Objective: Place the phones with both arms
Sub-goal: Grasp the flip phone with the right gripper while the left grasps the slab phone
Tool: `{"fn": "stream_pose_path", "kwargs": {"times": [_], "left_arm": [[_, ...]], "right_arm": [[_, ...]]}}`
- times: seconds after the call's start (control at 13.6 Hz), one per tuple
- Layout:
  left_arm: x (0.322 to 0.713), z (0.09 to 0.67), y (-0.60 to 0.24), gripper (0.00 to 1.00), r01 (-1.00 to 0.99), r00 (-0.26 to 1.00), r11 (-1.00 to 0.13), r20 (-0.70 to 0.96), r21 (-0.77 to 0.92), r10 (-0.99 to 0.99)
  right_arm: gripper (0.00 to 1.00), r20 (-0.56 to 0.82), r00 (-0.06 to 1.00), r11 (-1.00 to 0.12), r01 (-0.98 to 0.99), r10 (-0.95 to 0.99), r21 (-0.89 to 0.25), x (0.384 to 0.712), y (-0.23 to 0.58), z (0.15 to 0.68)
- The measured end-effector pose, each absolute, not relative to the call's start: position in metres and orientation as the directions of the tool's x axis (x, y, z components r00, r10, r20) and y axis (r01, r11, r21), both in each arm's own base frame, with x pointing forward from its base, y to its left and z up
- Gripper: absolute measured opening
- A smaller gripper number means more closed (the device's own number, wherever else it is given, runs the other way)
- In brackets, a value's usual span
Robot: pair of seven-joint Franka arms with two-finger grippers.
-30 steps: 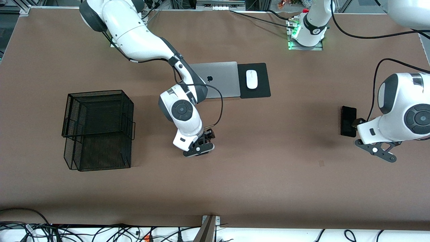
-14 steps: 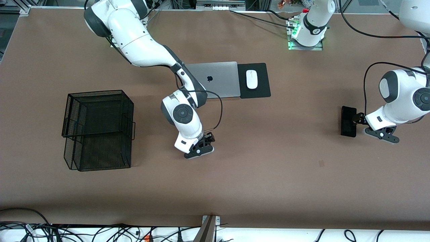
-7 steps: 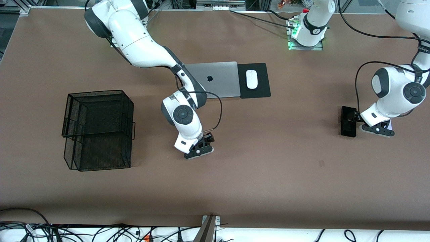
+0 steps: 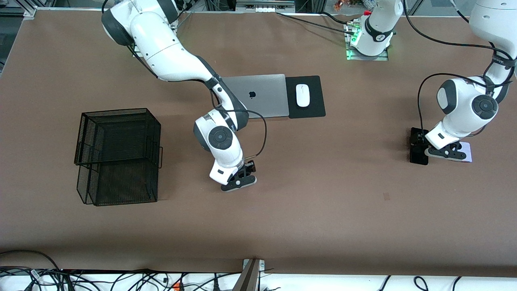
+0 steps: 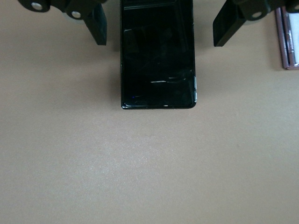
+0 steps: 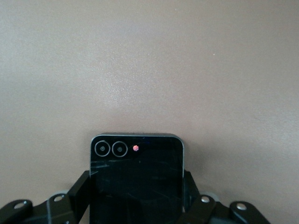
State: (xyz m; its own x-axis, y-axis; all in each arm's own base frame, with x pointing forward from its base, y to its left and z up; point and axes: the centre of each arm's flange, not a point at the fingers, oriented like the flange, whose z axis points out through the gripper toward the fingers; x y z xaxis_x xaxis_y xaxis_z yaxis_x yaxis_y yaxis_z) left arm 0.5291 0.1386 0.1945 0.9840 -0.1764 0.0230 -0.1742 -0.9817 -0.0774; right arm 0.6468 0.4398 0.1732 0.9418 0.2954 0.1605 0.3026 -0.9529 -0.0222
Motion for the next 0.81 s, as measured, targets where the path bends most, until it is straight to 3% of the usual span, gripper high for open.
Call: {"fn": "stream_pose_path", "kwargs": {"times": [0.22,0.59,0.81], "left_arm": [[0.527,0.190,0.139,1.00,-0.167,0.985,-0.983,0.036,-0.077,-0.170],[0.524,0.169,0.146,1.00,-0.142,0.988,-0.988,0.056,-0.068,-0.146],[0.524,0.164,0.145,1.00,-0.131,0.989,-0.989,0.061,-0.064,-0.135]], "right_arm": [[0.80,0.178,0.950,-0.966,0.260,0.256,-0.003,0.660,0.429,0.191],[0.80,0.113,0.993,-0.998,0.023,0.030,0.063,0.719,0.285,0.360],[0.80,-0.011,1.000,-0.995,-0.016,-0.017,0.103,0.722,0.182,0.417]]}}
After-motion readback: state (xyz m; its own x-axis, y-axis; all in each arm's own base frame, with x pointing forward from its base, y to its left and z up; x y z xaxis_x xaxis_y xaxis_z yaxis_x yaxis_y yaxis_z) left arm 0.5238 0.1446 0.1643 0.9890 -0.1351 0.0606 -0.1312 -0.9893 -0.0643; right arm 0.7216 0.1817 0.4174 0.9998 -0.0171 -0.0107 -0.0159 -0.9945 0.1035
